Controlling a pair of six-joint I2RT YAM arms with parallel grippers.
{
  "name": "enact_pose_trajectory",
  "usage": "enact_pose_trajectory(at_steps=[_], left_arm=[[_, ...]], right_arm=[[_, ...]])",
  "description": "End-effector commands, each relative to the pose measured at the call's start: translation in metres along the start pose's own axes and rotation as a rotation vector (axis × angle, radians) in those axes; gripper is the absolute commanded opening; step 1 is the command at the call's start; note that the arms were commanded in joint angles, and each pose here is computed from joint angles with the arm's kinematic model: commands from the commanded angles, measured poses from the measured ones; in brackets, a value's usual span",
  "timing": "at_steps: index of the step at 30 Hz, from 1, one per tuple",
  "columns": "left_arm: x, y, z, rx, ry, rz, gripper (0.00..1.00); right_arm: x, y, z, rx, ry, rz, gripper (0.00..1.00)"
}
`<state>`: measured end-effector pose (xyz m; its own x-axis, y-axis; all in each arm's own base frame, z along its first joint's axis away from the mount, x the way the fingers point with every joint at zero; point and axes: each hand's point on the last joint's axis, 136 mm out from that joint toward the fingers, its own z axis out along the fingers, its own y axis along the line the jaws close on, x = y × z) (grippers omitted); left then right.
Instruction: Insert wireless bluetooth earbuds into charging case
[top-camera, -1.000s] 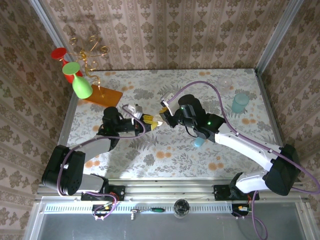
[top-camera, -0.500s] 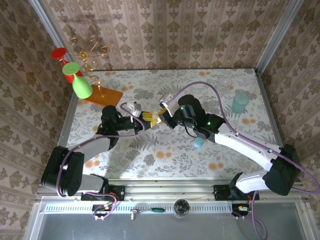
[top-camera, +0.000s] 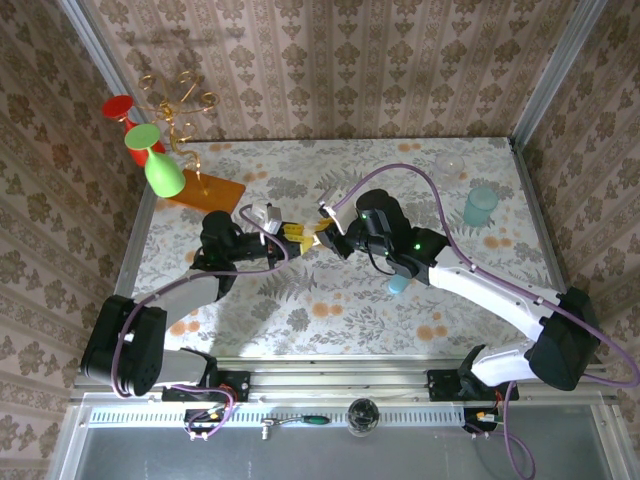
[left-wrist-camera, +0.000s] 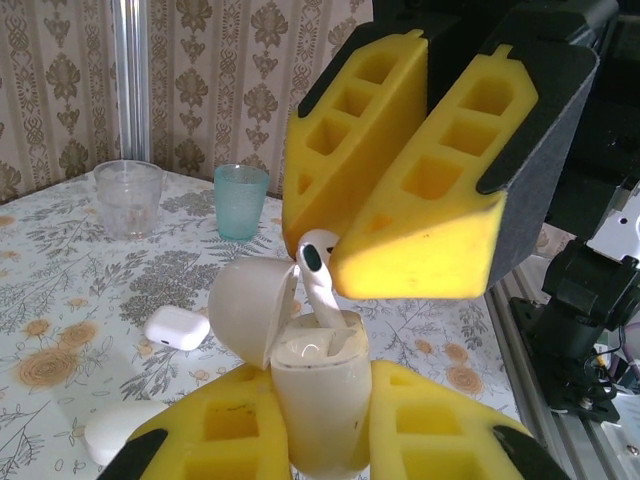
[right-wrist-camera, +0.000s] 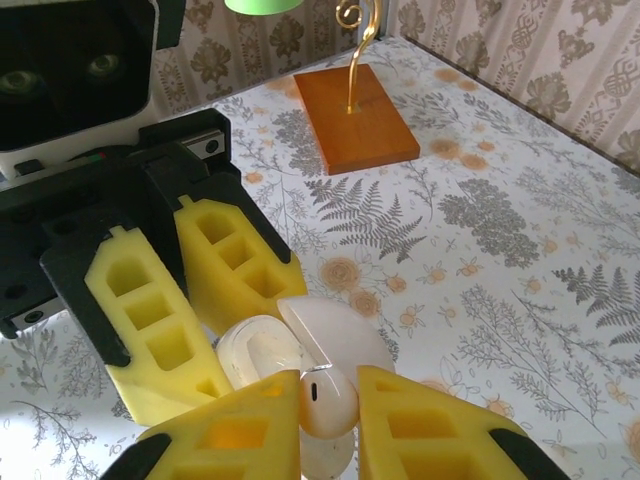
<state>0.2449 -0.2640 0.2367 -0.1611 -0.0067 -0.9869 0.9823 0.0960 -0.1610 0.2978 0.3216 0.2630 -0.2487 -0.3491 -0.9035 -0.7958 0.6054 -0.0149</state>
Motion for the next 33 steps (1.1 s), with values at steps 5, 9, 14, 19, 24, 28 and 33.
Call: enact_pose_trajectory(at_steps=[5, 9, 14, 19, 24, 28, 33], left_arm=[[-0.021, 0.006, 0.001, -0.019, -0.042, 0.062, 0.05], [-0.02, 0.006, 0.001, -0.015, -0.042, 0.065, 0.05], [-0.02, 0.006, 0.001, -0.014, -0.042, 0.062, 0.05], [-0.019, 0.005, 0.001, -0.009, -0.04, 0.06, 0.05], [-0.019, 0.004, 0.0, -0.005, -0.041, 0.063, 0.05], [-0.019, 0.003, 0.001, -0.001, -0.041, 0.063, 0.05], [-0.019, 0.002, 0.0, 0.002, -0.039, 0.059, 0.05]], right_arm=[[0.013, 0.031, 0.004, -0.156, 0.055, 0.009, 0.25], [0.006, 0.03, 0.003, -0.149, 0.037, 0.029, 0.3], [0.005, 0.021, 0.002, -0.097, 0.031, 0.049, 0.31], [-0.003, 0.01, -0.002, -0.044, 0.003, 0.095, 0.35], [-0.014, -0.001, -0.009, -0.008, -0.048, 0.136, 0.44], [-0.02, -0.007, -0.014, 0.01, -0.073, 0.168, 0.51], [-0.024, -0.022, -0.021, 0.06, -0.105, 0.235, 0.57]])
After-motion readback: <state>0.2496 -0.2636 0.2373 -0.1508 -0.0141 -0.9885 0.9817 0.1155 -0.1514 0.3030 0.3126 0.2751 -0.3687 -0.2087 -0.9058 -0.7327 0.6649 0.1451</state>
